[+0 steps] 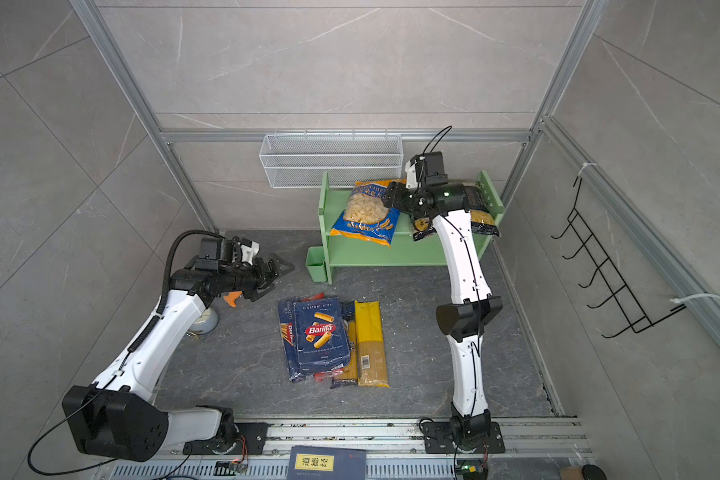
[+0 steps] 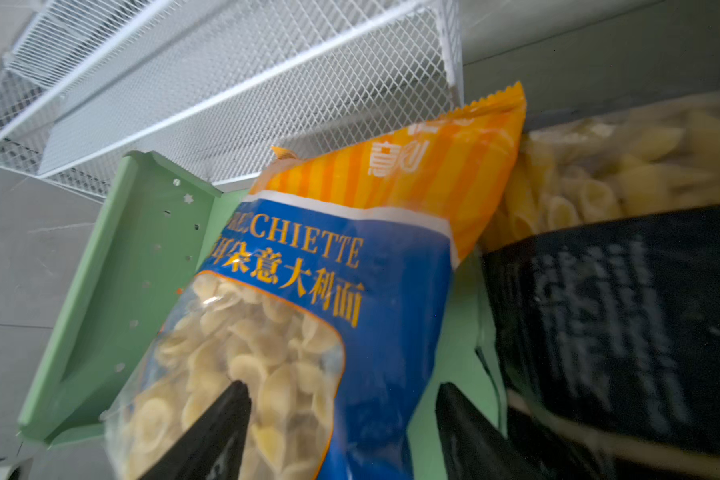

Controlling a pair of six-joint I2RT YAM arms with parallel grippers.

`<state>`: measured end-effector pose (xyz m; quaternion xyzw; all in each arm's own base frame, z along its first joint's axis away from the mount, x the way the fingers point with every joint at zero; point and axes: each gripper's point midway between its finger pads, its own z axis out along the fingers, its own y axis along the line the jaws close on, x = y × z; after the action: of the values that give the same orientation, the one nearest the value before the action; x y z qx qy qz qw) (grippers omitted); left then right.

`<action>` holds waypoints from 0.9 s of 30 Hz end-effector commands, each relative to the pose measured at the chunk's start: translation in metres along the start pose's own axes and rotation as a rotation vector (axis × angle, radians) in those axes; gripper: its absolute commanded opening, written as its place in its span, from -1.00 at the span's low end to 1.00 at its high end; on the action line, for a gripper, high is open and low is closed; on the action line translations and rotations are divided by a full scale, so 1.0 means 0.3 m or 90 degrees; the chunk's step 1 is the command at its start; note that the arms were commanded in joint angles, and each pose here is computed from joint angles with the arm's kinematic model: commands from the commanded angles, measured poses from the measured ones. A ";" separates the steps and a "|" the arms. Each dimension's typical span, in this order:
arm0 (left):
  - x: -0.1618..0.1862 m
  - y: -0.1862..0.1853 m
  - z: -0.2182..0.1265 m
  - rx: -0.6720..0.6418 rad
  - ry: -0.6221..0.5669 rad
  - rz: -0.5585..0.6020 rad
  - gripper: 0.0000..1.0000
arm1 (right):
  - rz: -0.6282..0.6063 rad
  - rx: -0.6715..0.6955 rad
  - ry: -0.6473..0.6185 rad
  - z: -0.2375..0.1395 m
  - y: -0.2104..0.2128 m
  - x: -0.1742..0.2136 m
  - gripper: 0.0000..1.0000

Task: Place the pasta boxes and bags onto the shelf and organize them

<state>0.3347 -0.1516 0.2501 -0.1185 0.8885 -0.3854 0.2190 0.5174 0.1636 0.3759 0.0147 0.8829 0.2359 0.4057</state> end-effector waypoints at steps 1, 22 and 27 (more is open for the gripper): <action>-0.034 -0.073 -0.017 0.048 -0.008 0.033 0.99 | -0.042 -0.006 -0.059 -0.209 0.048 -0.061 0.48; 0.198 0.088 0.074 -0.007 0.067 -0.044 0.97 | 0.037 -0.176 0.258 -0.335 0.114 0.776 0.75; 0.276 0.122 0.070 -0.026 0.068 -0.060 0.93 | 0.059 -0.234 0.310 -0.270 0.117 0.917 0.84</action>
<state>0.2746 -0.1717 0.1768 -0.1346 0.9064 -0.3786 0.1304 0.2681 0.2019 0.2285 -0.0556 0.9240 0.3458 0.1532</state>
